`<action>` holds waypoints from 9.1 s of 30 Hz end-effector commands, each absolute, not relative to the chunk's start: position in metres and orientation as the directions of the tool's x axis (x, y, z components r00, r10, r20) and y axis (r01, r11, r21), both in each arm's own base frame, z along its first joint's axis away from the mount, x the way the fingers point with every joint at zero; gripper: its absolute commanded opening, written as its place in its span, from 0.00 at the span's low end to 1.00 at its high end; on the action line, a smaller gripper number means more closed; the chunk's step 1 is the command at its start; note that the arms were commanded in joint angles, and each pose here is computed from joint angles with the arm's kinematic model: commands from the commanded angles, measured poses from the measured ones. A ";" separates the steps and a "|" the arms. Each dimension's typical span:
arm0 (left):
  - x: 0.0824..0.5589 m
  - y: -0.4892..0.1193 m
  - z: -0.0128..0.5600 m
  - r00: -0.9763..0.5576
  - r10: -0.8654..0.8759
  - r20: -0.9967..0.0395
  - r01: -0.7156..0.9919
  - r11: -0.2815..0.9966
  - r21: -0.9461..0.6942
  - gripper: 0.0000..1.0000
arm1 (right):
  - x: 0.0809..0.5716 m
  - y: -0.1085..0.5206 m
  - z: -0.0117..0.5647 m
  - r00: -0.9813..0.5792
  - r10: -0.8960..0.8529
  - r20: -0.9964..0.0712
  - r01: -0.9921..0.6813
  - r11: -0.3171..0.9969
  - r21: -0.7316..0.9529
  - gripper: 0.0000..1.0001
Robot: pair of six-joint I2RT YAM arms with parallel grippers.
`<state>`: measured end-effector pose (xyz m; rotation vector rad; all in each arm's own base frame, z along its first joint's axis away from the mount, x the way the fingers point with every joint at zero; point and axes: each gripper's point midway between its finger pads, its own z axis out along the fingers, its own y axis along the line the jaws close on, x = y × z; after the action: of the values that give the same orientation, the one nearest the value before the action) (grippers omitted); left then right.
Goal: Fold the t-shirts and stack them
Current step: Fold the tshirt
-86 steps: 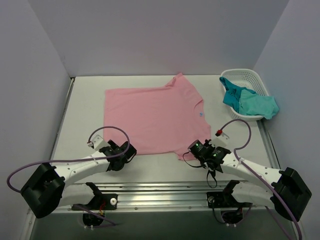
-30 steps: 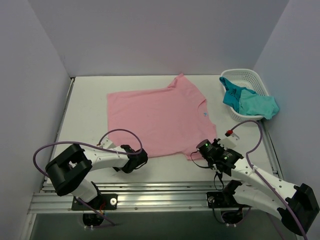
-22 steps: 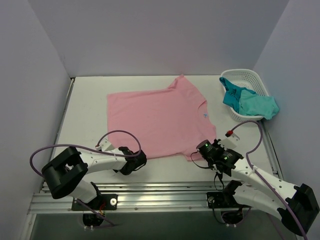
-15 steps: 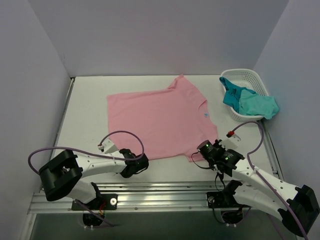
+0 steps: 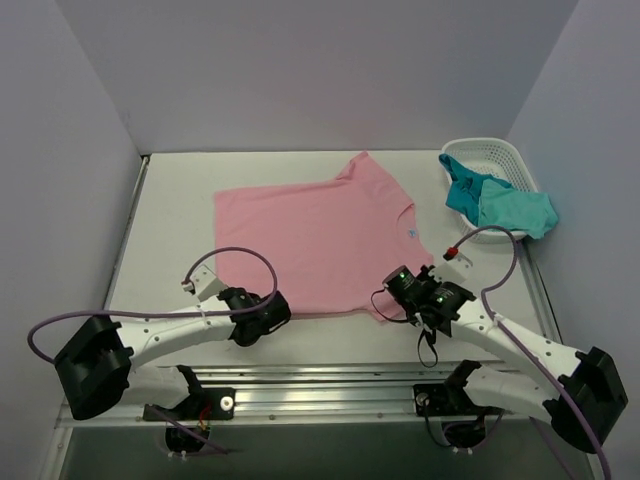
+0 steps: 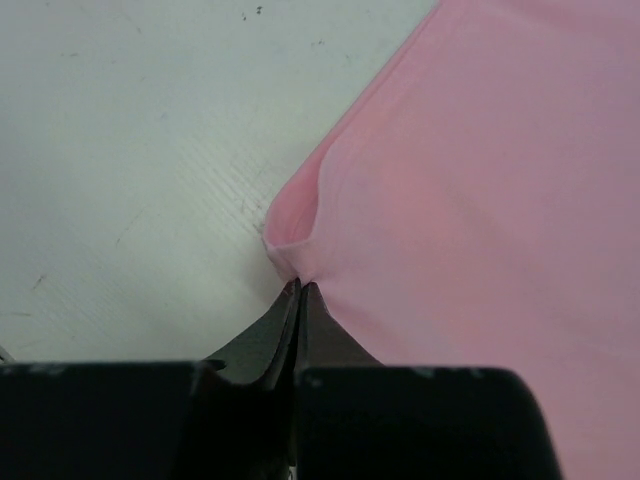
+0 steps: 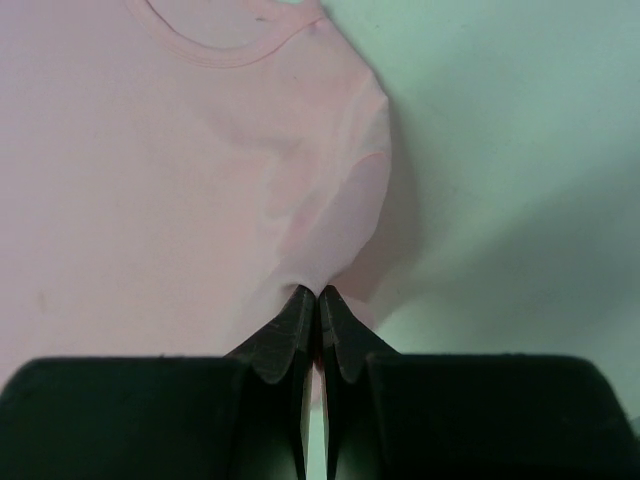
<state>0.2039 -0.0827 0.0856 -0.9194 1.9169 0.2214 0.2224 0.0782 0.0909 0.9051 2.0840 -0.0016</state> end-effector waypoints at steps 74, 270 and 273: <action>0.420 -0.025 0.078 -0.144 -0.677 -0.722 -0.766 0.539 -0.352 0.90 | 0.476 0.101 0.139 -0.169 0.479 -0.861 0.783 0.596 0.178 0.89; 0.378 -0.038 0.128 -0.172 -0.606 -0.777 -0.633 0.672 -0.385 0.70 | 0.533 0.145 0.114 -0.322 0.654 -0.684 0.474 0.737 0.481 0.54; 0.385 -0.047 0.127 -0.196 -0.611 -0.767 -0.600 0.693 -0.399 0.70 | 0.526 0.143 0.097 -0.353 0.629 -0.692 0.467 0.760 0.452 0.41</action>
<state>0.3762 -0.0395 0.1172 -0.9804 1.8892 0.0470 0.5331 0.1409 0.1078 0.8633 1.9800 0.2191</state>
